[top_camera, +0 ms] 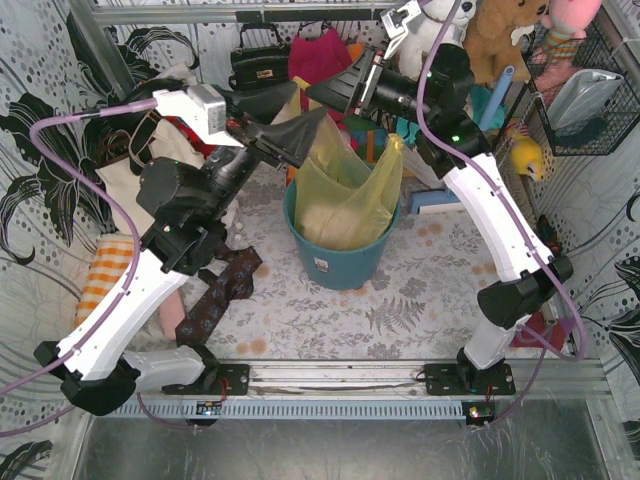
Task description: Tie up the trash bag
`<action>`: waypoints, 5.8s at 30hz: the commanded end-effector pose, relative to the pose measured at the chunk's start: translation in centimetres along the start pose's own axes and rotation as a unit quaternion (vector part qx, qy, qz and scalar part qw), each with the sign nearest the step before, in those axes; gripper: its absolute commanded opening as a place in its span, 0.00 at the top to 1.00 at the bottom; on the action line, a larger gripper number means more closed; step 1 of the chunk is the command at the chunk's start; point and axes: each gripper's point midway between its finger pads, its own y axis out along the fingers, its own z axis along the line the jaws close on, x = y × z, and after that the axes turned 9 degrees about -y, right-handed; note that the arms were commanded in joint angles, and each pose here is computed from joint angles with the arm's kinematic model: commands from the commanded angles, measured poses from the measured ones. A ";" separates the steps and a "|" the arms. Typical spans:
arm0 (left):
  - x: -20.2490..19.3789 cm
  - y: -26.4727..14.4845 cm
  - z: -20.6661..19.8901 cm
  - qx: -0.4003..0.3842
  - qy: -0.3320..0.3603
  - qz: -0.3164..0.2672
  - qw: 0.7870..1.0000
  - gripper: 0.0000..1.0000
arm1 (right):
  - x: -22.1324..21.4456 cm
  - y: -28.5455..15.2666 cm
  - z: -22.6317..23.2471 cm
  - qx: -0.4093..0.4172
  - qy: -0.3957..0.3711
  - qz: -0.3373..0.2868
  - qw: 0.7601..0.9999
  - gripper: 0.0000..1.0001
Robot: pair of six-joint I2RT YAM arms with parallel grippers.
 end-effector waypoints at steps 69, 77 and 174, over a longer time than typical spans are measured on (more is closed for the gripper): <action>9.7 2.2 4.2 0.070 -0.056 -0.065 0.994 1.00 | 12.3 -9.7 0.8 -0.274 -0.246 -0.081 0.926 1.00; 7.9 1.4 4.5 0.078 -0.076 -0.043 0.993 1.00 | 12.3 -9.5 0.8 -0.263 -0.265 -0.094 0.923 1.00; -9.3 10.1 0.3 0.091 -0.135 0.114 0.980 0.34 | 11.9 -25.3 5.0 -0.392 -0.287 -0.240 0.840 0.32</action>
